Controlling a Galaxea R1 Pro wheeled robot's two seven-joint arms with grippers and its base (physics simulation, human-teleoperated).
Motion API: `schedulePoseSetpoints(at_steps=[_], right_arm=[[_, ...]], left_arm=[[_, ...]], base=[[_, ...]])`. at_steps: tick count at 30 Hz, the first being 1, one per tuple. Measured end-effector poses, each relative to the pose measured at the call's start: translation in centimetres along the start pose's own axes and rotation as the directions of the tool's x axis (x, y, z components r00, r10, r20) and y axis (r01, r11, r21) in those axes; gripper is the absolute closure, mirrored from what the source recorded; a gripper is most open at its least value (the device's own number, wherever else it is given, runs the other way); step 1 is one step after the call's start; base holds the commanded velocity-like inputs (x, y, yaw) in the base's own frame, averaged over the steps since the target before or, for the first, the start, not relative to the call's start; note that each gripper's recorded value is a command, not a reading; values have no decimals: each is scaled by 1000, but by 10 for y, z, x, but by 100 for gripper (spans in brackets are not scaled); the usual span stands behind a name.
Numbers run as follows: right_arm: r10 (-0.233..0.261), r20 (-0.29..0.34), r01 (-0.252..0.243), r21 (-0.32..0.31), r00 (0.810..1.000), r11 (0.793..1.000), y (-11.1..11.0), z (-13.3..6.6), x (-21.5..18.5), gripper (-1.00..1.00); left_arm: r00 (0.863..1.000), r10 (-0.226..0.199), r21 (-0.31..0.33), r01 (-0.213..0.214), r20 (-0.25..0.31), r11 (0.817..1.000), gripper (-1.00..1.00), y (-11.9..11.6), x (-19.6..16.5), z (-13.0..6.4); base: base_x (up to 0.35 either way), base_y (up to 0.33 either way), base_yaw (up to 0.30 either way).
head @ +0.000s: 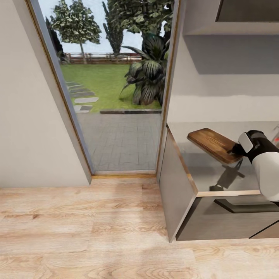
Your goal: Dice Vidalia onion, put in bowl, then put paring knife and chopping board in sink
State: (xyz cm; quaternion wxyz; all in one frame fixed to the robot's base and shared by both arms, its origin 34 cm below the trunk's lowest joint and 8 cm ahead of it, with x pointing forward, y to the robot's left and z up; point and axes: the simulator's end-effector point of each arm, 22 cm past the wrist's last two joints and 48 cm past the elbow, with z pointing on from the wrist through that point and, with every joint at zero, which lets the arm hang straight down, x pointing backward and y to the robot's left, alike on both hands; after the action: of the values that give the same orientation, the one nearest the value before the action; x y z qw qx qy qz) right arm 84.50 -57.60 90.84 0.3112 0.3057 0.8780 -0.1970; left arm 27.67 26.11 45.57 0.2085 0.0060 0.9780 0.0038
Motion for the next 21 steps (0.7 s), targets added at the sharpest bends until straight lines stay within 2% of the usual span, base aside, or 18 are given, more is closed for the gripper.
schedulePoseSetpoints(at_steps=[5,15,21], right_arm=[[20,29,-20,-5,999,1000,-3,-8,-15,100],[24,30,-24,-14,999,1000,-5,-17,-25,100],[7,-10,-7,-20,1000,1000,-4,-19,-18,100]], left_arm=[[1000,0,0,0,-1,1000,-100,0,0,0],[1000,0,0,0,-2,1000,-100,0,1,0],[1000,0,0,0,-2,1000,-100,0,1,0]], base=[[0,0,0],[0,0,0],[0,0,0]])
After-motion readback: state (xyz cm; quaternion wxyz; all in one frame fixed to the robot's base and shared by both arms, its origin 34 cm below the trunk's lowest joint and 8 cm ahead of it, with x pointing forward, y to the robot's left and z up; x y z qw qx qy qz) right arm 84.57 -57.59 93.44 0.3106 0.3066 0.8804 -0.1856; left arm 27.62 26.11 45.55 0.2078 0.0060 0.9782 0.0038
